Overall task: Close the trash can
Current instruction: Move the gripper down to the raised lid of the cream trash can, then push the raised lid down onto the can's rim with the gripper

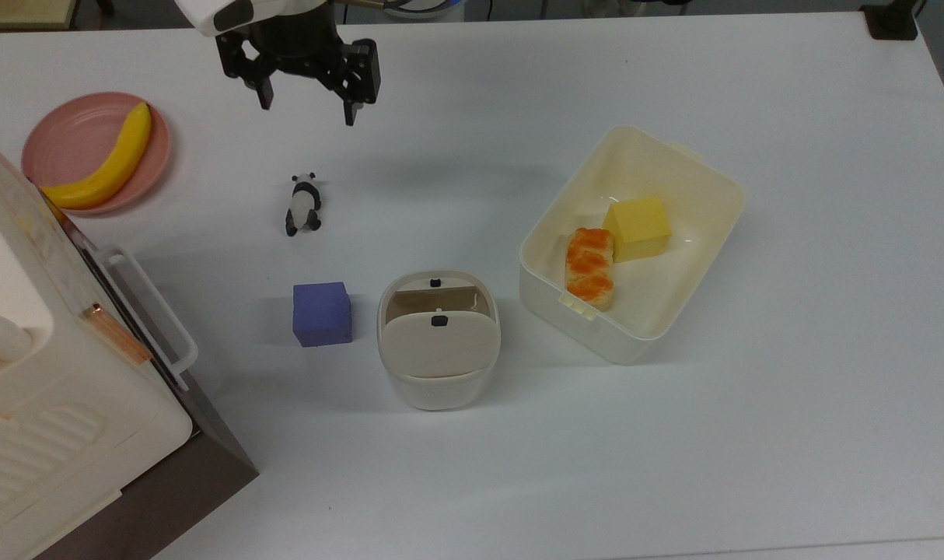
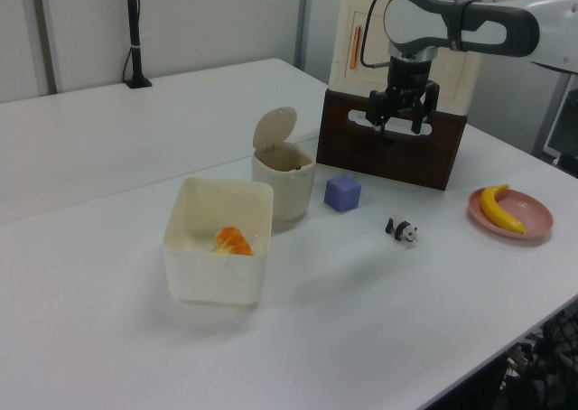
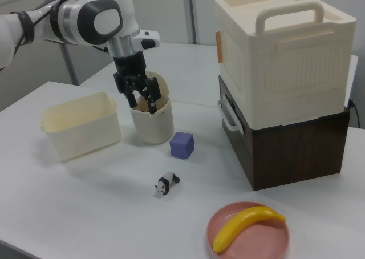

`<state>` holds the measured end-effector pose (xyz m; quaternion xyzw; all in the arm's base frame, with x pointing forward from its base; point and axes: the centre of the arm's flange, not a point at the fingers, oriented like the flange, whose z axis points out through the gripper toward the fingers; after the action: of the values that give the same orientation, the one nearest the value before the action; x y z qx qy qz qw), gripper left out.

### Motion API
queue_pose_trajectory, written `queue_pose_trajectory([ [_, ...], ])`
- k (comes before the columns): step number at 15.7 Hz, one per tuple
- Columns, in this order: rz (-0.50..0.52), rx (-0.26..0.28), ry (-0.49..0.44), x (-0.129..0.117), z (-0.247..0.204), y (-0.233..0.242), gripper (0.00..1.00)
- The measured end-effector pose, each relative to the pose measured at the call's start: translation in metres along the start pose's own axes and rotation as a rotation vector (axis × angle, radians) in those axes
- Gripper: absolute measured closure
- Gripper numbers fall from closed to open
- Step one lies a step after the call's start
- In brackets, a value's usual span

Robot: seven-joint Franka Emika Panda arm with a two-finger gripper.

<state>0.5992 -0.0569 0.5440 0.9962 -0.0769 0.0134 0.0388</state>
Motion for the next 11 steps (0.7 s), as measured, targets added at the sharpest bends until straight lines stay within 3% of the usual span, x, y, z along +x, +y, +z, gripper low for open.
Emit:
queue_pose_trajectory([
  [4,0.013,0.058,0.064,0.01,-0.001,-0.006,0.58],
  [8,0.017,0.148,0.24,0.032,-0.01,-0.021,0.98],
  [11,0.008,0.169,0.394,0.049,-0.016,-0.038,0.99],
])
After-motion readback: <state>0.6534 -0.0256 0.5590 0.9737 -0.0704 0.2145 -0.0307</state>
